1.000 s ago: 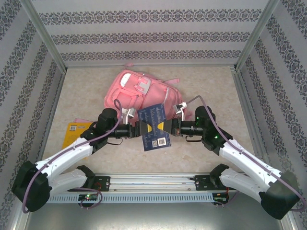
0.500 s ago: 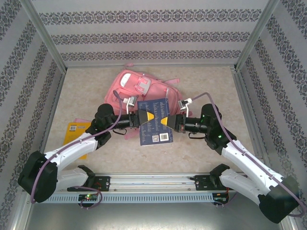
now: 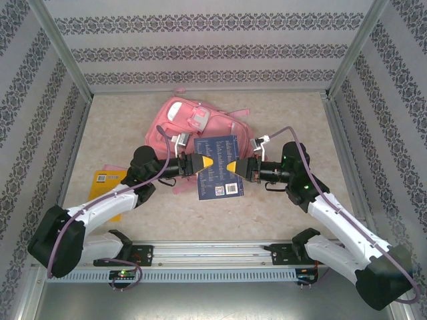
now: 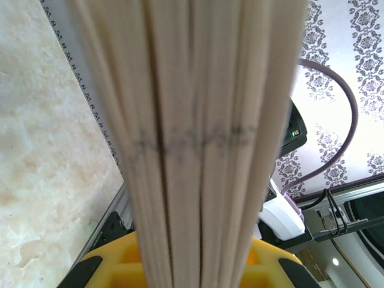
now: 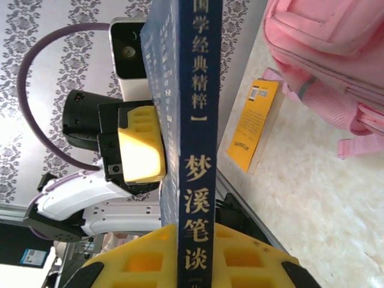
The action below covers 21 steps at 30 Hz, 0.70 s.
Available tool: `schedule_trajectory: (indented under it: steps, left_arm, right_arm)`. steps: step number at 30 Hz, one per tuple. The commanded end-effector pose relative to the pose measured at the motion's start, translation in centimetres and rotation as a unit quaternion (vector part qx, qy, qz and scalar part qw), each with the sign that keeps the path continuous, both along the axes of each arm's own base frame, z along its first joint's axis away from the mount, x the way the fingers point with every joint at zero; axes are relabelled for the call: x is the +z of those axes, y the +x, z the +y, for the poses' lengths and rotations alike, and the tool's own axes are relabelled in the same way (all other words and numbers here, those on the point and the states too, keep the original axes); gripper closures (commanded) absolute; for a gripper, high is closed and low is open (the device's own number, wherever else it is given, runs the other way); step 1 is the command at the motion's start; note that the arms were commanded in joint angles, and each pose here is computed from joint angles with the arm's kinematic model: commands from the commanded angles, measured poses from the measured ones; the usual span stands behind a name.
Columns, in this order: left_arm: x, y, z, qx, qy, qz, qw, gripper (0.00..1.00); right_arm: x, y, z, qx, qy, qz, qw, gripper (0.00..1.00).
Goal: Pack the student bag
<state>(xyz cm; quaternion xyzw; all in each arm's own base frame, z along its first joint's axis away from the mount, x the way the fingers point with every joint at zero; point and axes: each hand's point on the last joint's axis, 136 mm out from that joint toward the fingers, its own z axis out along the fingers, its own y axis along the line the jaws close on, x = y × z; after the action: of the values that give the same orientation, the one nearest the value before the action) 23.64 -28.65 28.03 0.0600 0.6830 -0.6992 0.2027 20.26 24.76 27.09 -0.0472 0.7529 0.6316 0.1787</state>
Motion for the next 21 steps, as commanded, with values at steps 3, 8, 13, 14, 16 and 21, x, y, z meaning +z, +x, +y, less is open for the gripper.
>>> schedule_trajectory:
  steps: [3, 8, 13, 14, 16, 21]
  left_arm:
    - [2.9, 0.3, 0.6, 0.025, -0.044, -0.061, 0.997, 1.0]
    - [4.3, 3.8, 3.7, 0.189, -0.103, -0.054, 0.975, 1.0]
    - [7.1, 4.6, 4.8, 0.248, -0.16, -0.074, 0.953, 1.0]
    - [7.5, 4.6, 4.4, 0.246, -0.163, -0.074, 0.953, 1.0]
    - [7.9, 4.6, 3.8, 0.241, -0.164, -0.077, 0.954, 1.0]
    - [7.3, 4.5, 2.8, 0.238, -0.163, -0.066, 0.955, 1.0]
  right_arm:
    - [0.5, 1.5, -0.5, -0.058, 0.009, -0.025, 0.998, 0.64]
    - [2.8, 1.7, 0.2, -0.135, 0.048, -0.071, 0.987, 0.33]
    - [3.2, 2.3, -0.8, -0.24, 0.124, -0.078, 0.959, 0.19]
    - [3.4, 2.4, -0.9, -0.249, 0.131, -0.078, 0.956, 0.18]
    - [3.6, 2.5, -0.8, -0.256, 0.139, -0.081, 0.953, 0.18]
    - [4.2, 3.0, -0.3, -0.269, 0.157, -0.09, 0.946, 0.21]
